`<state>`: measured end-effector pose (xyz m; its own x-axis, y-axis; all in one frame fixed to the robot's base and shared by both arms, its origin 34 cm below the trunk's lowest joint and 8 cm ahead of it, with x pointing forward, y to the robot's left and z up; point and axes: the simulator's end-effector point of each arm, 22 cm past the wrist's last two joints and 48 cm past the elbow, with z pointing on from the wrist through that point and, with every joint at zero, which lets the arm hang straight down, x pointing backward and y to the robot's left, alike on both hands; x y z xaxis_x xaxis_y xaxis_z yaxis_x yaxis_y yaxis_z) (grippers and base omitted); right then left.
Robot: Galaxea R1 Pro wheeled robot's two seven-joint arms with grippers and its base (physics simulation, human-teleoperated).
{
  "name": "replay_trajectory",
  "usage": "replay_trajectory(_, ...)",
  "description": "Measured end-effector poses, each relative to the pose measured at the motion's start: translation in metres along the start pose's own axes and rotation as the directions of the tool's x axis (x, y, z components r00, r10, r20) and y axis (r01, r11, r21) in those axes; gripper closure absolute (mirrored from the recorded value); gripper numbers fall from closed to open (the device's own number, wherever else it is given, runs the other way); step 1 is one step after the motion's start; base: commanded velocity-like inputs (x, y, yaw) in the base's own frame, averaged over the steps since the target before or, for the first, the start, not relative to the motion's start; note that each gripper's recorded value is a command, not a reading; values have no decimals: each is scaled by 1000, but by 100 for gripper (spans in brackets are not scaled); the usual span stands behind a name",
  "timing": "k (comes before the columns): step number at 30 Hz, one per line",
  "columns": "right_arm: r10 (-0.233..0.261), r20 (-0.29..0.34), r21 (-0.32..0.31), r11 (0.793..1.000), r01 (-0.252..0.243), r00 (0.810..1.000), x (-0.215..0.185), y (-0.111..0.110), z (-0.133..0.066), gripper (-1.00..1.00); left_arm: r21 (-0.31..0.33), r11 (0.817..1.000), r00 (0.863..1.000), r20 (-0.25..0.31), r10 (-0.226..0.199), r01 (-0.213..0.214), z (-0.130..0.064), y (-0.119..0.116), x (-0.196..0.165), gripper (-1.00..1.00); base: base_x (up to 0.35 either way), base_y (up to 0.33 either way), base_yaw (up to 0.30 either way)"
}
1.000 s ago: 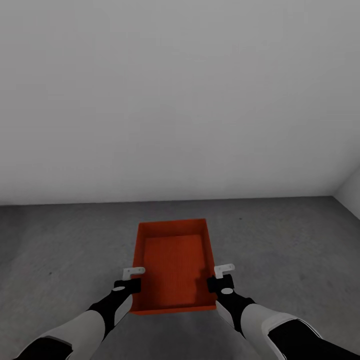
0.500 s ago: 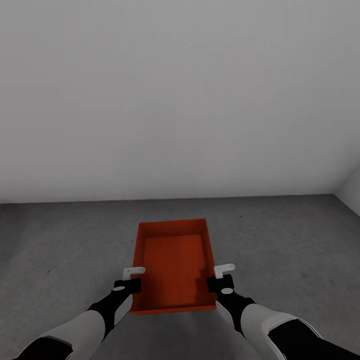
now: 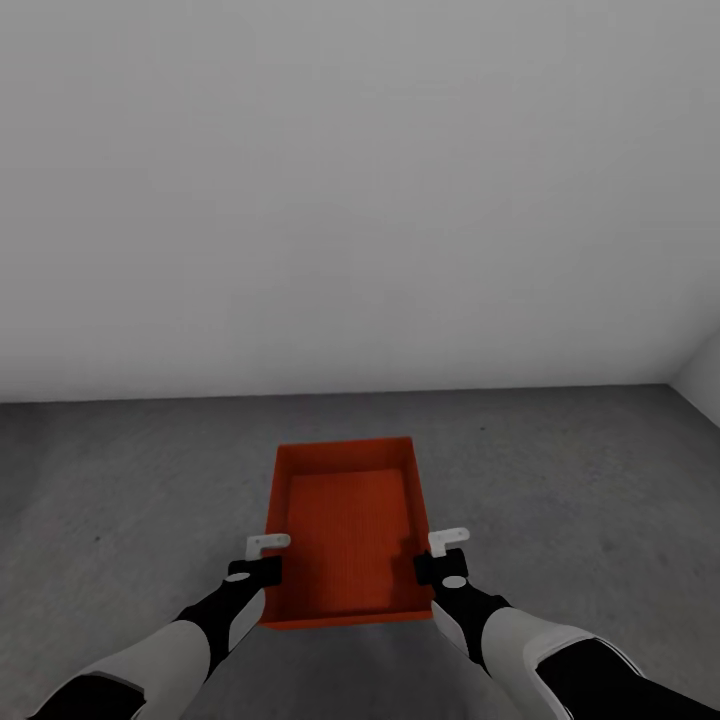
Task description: Move the two storage containers from the living room to the garage. In the garage, place one container on the floor and stack the other container on top of it (either order is fine).
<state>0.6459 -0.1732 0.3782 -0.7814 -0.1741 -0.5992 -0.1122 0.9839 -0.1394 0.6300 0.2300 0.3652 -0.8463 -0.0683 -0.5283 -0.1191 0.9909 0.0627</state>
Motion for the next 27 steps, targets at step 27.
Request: replay_trajectory(27,-2,-20,-3,1000,2,1000,11,2,4,100,-1,1000,1000,-20,2,-2,5,0,11,100,0,0,0)
